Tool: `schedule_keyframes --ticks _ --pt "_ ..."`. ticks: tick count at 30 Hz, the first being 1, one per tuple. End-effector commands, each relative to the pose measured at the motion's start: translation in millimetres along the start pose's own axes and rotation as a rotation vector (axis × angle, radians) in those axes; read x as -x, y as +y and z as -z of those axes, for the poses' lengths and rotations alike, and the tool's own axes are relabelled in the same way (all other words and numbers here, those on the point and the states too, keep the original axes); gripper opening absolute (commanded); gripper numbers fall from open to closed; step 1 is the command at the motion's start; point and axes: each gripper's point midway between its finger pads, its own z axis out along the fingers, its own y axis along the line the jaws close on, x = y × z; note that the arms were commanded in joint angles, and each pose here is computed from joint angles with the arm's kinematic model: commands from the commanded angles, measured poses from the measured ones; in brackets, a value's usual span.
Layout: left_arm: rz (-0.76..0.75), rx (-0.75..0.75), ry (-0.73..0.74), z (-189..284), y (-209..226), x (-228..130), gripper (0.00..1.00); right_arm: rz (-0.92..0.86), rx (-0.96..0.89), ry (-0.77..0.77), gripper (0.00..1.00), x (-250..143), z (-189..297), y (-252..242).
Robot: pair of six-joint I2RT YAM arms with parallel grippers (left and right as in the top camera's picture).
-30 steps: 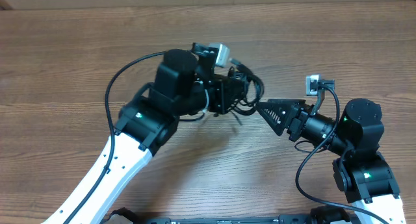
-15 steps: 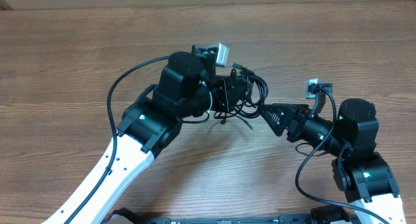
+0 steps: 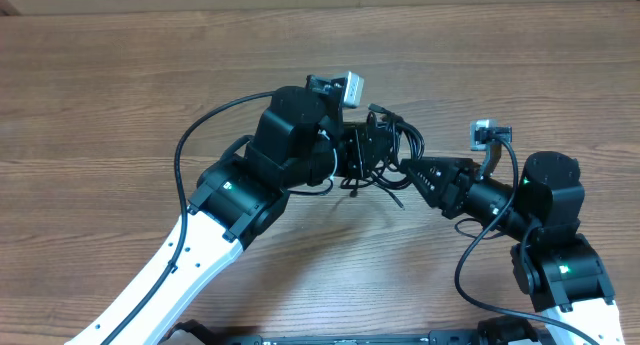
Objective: Untangle cables
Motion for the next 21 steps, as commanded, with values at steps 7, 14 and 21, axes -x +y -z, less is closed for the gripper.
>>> schedule_keyframes --ticks 7,14,21 --pt "-0.011 -0.031 -0.020 4 -14 6 0.04 0.008 0.004 -0.001 0.21 0 1 1" --pt "-0.017 -0.043 -0.023 4 -17 6 0.04 0.010 0.006 -0.003 0.20 1 1 1" --pt "-0.040 -0.076 -0.032 2 -28 6 0.04 0.010 0.006 -0.003 0.10 1 1 1"
